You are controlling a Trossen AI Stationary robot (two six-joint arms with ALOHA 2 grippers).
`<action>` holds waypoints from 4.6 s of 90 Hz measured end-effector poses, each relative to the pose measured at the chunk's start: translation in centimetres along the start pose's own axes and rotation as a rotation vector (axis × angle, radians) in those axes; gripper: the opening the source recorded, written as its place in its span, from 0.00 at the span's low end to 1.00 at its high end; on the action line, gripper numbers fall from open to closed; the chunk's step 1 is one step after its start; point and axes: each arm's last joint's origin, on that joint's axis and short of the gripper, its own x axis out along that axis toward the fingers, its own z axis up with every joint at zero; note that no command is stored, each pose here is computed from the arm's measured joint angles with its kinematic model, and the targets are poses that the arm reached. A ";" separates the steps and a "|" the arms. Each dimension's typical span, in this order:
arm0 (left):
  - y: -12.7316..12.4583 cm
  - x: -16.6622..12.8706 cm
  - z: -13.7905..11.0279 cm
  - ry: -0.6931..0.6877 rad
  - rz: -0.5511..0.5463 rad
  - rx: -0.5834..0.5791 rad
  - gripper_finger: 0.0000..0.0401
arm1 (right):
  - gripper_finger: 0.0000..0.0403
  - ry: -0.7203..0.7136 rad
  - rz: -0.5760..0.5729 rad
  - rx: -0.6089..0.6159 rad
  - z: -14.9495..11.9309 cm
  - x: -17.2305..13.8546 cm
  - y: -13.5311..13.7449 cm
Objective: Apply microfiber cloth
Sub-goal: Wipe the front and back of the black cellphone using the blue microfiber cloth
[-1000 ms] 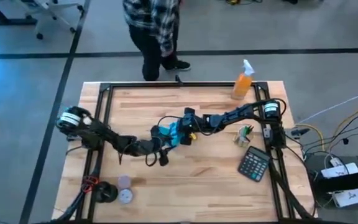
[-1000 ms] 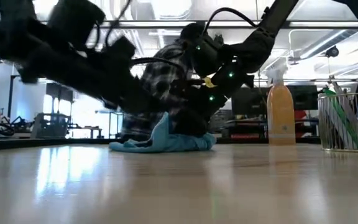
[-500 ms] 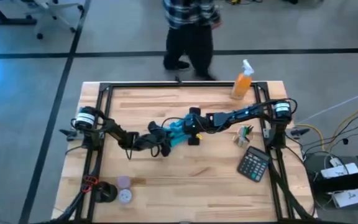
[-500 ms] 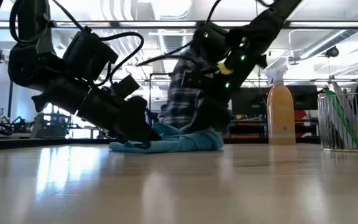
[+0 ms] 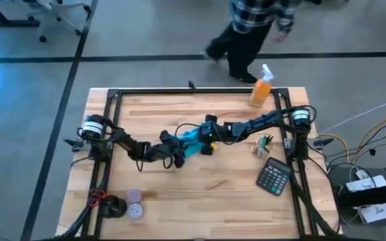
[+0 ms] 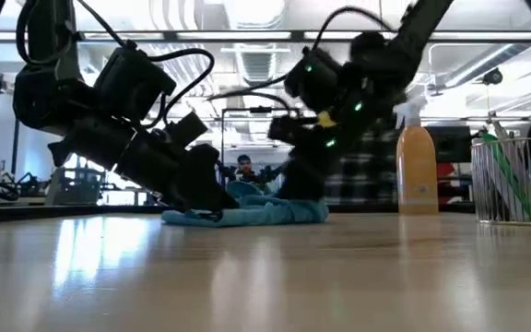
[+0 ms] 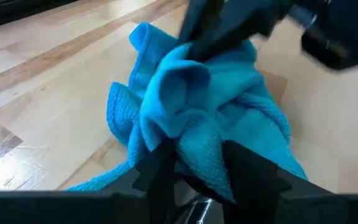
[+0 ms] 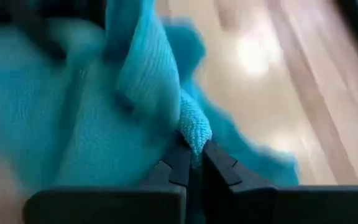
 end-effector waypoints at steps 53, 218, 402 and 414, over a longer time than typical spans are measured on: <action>0.0 -0.7 0.1 0.008 -0.011 0.062 0.31 | 0.00 0.116 -0.164 0.030 -3.1 -3.1 -0.1; 2.0 -2.4 -2.1 0.105 -0.029 0.140 0.27 | 0.00 -0.217 -0.110 0.288 -1.8 2.9 4.8; 2.3 -2.8 -2.3 0.108 -0.026 0.176 0.27 | 0.00 -0.328 -0.072 0.243 -1.0 2.8 9.1; 2.3 -2.8 -2.4 0.119 -0.018 0.173 0.27 | 0.00 -0.291 -0.122 0.247 -1.5 2.0 9.1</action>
